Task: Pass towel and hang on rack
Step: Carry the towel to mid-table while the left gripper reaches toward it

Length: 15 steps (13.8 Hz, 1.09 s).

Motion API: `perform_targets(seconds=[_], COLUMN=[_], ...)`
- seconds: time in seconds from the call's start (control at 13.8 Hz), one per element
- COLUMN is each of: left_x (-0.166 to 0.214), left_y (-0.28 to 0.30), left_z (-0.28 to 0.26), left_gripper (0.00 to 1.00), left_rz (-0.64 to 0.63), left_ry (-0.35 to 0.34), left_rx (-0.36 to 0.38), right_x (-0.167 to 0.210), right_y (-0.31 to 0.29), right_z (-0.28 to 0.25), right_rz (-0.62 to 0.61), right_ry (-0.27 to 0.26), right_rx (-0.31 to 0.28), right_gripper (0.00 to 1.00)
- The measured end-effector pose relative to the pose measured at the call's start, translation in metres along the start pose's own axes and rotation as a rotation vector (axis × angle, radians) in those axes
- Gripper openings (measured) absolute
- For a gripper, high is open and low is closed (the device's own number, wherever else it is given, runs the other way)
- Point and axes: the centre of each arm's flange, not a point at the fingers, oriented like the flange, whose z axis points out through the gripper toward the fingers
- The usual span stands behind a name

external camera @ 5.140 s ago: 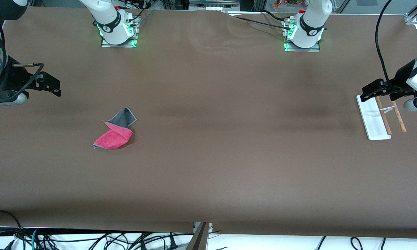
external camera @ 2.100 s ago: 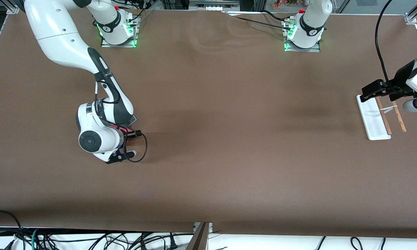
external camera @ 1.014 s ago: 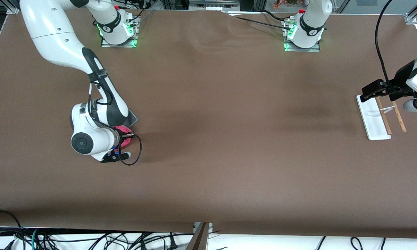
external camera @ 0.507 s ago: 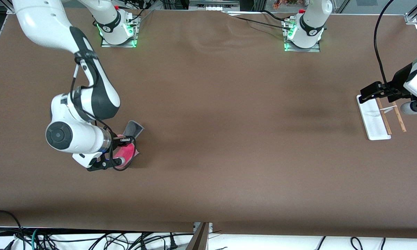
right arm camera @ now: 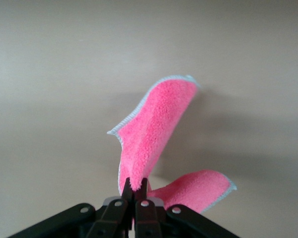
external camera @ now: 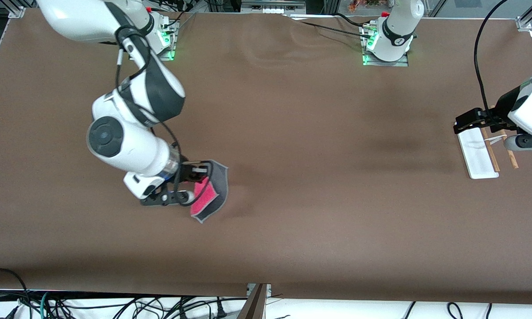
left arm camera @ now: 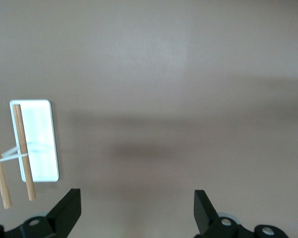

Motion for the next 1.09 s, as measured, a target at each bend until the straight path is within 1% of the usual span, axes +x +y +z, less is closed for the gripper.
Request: perform_targets(seconds=[0.14, 0.22, 0.29, 0.43, 0.58, 0.72, 0.94, 1.09], left_x=[0.006, 0.011, 0.015, 0.017, 0.015, 0.013, 0.012, 0.007], left_y=[-0.002, -0.004, -0.005, -0.006, -0.016, -0.029, -0.031, -0.024], left_z=[0.030, 0.042, 0.051, 0.058, 0.064, 0.084, 0.136, 0.176], left_gripper=[1.00, 1.00, 1.00, 1.00, 1.00, 1.00, 1.00, 1.00], left_rz=[-0.001, 0.007, 0.042, 0.155, 0.254, 0.349, 0.491, 0.550], left_ry=[-0.103, -0.135, -0.154, -0.173, -0.189, -0.195, -0.160, -0.119], left_rx=[0.003, 0.002, -0.009, -0.074, -0.187, -0.317, -0.501, -0.598], right_x=[-0.018, -0.028, -0.037, -0.056, -0.075, -0.096, -0.118, -0.125], right_y=[-0.043, -0.063, -0.082, -0.116, -0.153, -0.187, -0.215, -0.226], right_z=[0.008, 0.011, 0.013, 0.017, 0.018, 0.019, 0.025, 0.024], right_rz=[0.068, 0.092, 0.107, 0.126, 0.158, 0.171, 0.170, 0.197], right_ry=[0.015, 0.026, 0.036, 0.057, 0.090, 0.118, 0.122, 0.134], right_rx=[0.016, 0.025, 0.033, 0.059, 0.107, 0.158, 0.189, 0.217], right_gripper=[0.03, 0.03, 0.03, 0.03, 0.03, 0.03, 0.03, 0.03])
